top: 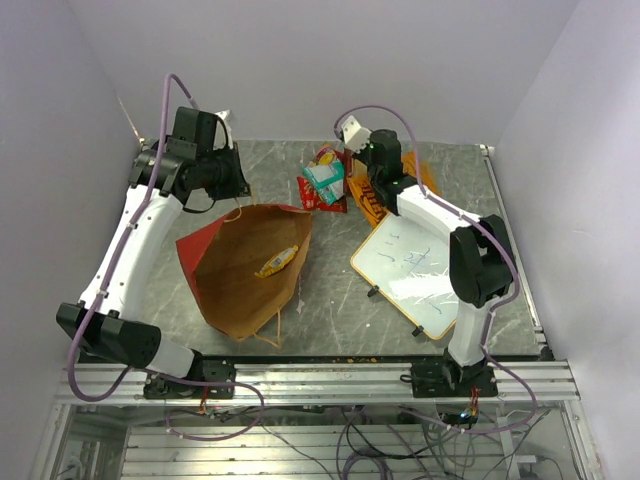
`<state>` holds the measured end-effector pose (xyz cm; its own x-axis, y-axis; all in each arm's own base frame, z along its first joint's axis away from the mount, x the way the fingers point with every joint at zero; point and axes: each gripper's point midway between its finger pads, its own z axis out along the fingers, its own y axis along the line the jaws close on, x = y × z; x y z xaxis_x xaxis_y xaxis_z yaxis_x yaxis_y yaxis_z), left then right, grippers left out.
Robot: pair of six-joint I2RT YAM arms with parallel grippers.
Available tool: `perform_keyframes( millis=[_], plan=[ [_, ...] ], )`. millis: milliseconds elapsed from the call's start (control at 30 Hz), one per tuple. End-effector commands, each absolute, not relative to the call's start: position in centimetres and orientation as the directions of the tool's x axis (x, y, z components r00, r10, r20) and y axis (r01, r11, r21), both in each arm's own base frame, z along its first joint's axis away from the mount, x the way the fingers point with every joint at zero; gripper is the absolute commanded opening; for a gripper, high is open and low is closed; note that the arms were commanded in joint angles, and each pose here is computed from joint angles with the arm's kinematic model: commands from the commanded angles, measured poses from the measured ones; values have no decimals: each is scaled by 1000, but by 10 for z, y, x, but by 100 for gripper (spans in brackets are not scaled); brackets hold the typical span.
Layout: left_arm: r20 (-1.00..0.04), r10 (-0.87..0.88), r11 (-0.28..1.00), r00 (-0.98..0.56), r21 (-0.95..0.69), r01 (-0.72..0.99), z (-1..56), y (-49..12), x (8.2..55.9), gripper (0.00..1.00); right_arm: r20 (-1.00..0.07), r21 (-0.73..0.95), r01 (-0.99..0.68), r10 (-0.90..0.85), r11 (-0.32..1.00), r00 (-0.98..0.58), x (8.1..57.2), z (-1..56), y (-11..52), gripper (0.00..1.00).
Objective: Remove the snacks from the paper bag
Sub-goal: Place the snack at the center of the board.
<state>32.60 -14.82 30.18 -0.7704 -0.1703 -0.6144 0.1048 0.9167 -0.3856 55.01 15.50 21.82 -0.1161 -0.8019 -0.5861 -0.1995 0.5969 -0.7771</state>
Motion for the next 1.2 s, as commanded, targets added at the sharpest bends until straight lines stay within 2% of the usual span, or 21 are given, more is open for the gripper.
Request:
perform_keyframes(
  millis=[0,133,300,533,633,800,933,1167],
  plan=[
    [-642,-138,939,-754,-326,106,306,-137,331,7,-652,-743,-170,-758,648,-40,567,236,172,0],
    [-638,-124,942,-760,-317,112,305,-138,334,7,-693,-702,-200,-720,684,-32,579,233,186,0],
    [-636,-123,943,-762,-314,110,304,-137,334,7,-756,-647,-180,-654,741,21,584,263,194,0],
    [-631,-121,944,-766,-312,109,301,-136,335,7,-728,-683,-92,-686,724,10,584,295,147,0],
    [-626,-116,942,-771,-315,114,298,-137,336,7,-673,-738,-70,-740,672,-10,584,295,129,0],
    [-621,-109,942,-776,-313,118,296,-138,336,7,-623,-777,-85,-781,624,-39,584,280,124,0],
    [-622,-109,944,-775,-308,115,296,-136,336,7,-658,-736,-167,-751,656,-51,588,242,137,0],
    [-623,-120,945,-773,-310,104,297,-134,336,7,-795,-530,-325,-592,783,-131,589,168,189,0]
  ],
)
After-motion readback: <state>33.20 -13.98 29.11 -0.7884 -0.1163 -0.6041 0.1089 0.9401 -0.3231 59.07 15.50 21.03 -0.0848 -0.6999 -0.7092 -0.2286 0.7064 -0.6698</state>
